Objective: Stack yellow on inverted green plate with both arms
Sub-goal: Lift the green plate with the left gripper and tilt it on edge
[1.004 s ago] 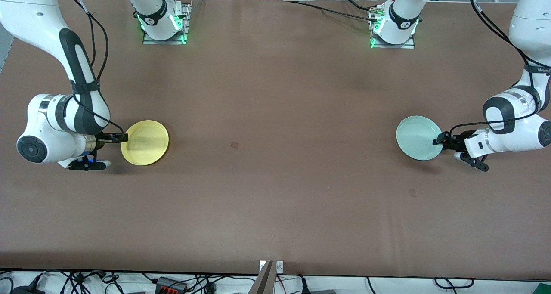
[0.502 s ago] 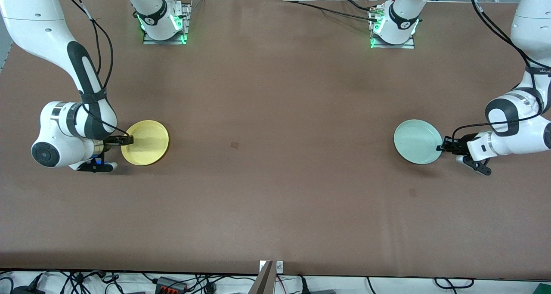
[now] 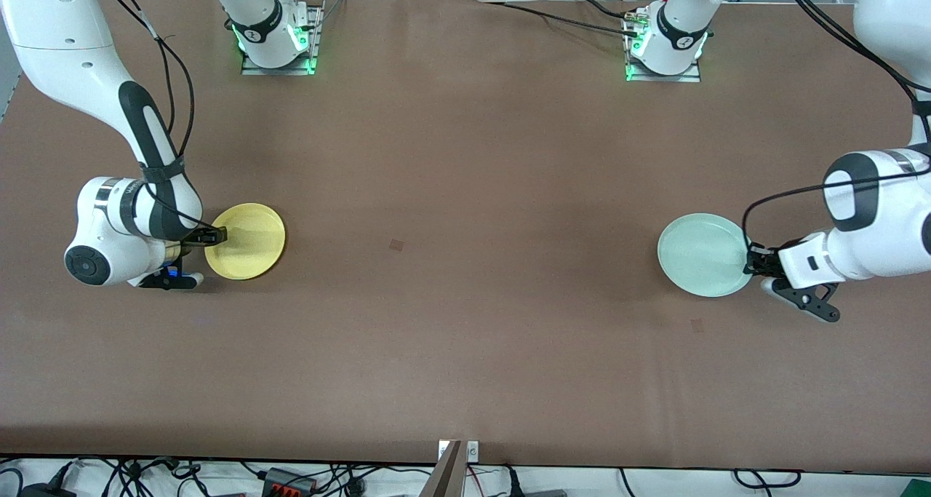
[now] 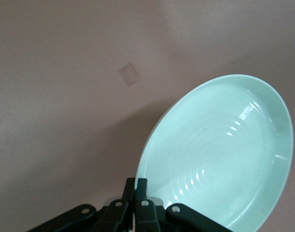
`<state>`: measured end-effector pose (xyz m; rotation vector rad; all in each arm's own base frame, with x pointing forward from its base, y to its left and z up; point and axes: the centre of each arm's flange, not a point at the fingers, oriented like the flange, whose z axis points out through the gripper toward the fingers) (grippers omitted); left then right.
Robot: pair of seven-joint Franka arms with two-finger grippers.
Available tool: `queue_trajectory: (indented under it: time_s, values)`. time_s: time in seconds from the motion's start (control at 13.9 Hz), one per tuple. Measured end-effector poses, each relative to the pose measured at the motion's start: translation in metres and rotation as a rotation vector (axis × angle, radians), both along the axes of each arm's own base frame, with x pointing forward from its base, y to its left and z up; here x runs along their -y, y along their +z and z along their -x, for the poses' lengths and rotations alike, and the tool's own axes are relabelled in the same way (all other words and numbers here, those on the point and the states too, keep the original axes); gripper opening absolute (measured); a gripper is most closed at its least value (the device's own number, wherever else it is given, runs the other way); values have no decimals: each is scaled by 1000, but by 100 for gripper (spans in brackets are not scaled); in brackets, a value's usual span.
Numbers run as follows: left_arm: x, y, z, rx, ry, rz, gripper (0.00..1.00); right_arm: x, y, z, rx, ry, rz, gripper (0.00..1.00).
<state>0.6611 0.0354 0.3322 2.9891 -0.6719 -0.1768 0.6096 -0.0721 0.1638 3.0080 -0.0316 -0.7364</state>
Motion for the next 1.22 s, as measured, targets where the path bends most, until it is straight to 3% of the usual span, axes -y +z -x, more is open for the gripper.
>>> queue_trajectory:
  time_s: [0.14,0.22,0.36,0.43,0.57,0.79,1.0,1.22]
  values:
    - [41,22,-6,0,-7,-109,3,0,0,0,0,1,0,44]
    - [61,31,-8,7,-11,-160,3,-1,0,0,0,1,-1,43]
    - [106,46,-7,27,-7,-278,3,-2,0,0,-1,6,-4,29]
    - [132,50,-4,38,4,-341,3,-2,0,0,-1,9,-6,29]
    - [188,53,11,72,15,-479,3,-3,3,-1,-3,11,-9,11]
    - [282,52,49,176,37,-690,3,-5,7,-4,2,24,-19,4]
    - [363,37,97,314,35,-893,3,-5,9,-5,4,39,-27,4]
    - [424,-2,143,434,25,-1039,3,-4,22,-11,16,85,-49,3]
